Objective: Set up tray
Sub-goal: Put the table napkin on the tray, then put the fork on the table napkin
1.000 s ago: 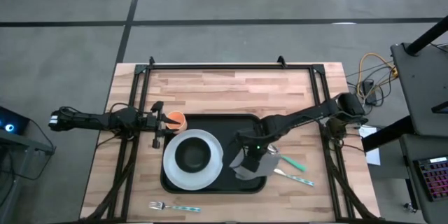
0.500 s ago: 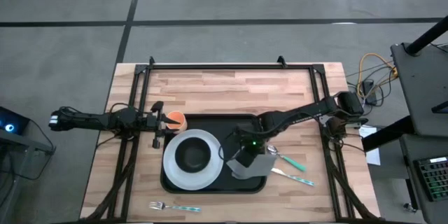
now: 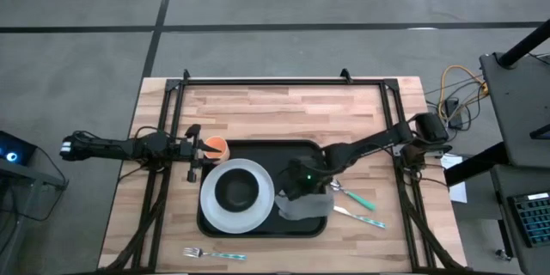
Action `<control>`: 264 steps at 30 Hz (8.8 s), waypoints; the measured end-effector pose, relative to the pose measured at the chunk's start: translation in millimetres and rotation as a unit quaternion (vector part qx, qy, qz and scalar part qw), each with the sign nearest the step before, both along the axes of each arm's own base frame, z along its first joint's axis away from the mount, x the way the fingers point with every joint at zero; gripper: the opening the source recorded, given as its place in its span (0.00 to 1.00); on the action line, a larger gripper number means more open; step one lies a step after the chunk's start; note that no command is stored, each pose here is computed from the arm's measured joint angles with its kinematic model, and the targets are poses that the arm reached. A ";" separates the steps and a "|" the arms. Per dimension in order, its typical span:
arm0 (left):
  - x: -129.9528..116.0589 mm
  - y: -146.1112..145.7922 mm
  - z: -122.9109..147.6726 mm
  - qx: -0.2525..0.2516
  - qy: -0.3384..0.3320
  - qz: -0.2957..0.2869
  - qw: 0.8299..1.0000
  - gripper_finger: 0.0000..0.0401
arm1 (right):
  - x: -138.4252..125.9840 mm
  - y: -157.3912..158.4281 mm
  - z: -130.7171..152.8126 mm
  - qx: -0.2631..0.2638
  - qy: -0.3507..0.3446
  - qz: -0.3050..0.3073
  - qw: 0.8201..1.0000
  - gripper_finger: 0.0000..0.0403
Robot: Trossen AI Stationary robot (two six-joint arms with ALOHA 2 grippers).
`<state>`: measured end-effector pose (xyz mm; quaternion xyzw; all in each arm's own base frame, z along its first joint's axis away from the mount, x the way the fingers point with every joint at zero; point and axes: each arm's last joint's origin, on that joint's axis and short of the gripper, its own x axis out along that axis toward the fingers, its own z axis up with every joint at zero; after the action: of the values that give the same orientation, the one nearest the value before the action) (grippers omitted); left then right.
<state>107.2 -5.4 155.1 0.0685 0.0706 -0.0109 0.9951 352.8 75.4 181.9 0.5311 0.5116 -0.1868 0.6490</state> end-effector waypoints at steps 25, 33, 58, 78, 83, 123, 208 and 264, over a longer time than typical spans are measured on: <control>0.0 0.0 0.0 0.000 0.000 0.000 1.000 0.23 | -19.1 42.4 -21.5 0.048 0.009 -0.259 0.965 0.02; 0.0 0.0 0.0 0.000 0.000 0.000 1.000 0.23 | -17.6 49.6 20.2 -0.032 0.069 -0.242 0.967 0.02; 0.0 0.0 0.0 0.000 0.000 0.000 1.000 0.23 | -17.2 38.5 1.7 -0.074 0.044 -0.252 0.964 0.02; 0.6 -0.1 -1.0 0.000 0.006 0.000 1.000 0.23 | -15.9 34.2 -0.1 -0.082 0.053 -0.222 0.970 0.02; 0.6 0.0 -1.0 0.001 0.006 0.000 1.000 0.23 | -15.6 33.2 -0.3 -0.074 0.061 -0.190 0.977 0.05; 1.3 -0.1 -2.3 0.001 0.013 0.000 1.000 0.23 | -5.7 32.5 29.5 -0.102 -0.080 0.070 0.989 0.31; 3.0 -0.2 -5.4 0.002 0.030 0.000 1.000 0.23 | 49.2 13.6 -14.2 -0.365 0.019 0.297 0.882 0.17; 3.0 -0.2 -5.4 0.002 0.030 0.000 1.000 0.23 | 34.5 15.2 -20.0 -0.334 -0.052 0.377 0.863 0.17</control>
<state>110.1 -5.6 149.7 0.0701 0.1008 -0.0128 0.9924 387.3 90.7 161.9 0.0584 0.5454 -0.0600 0.8340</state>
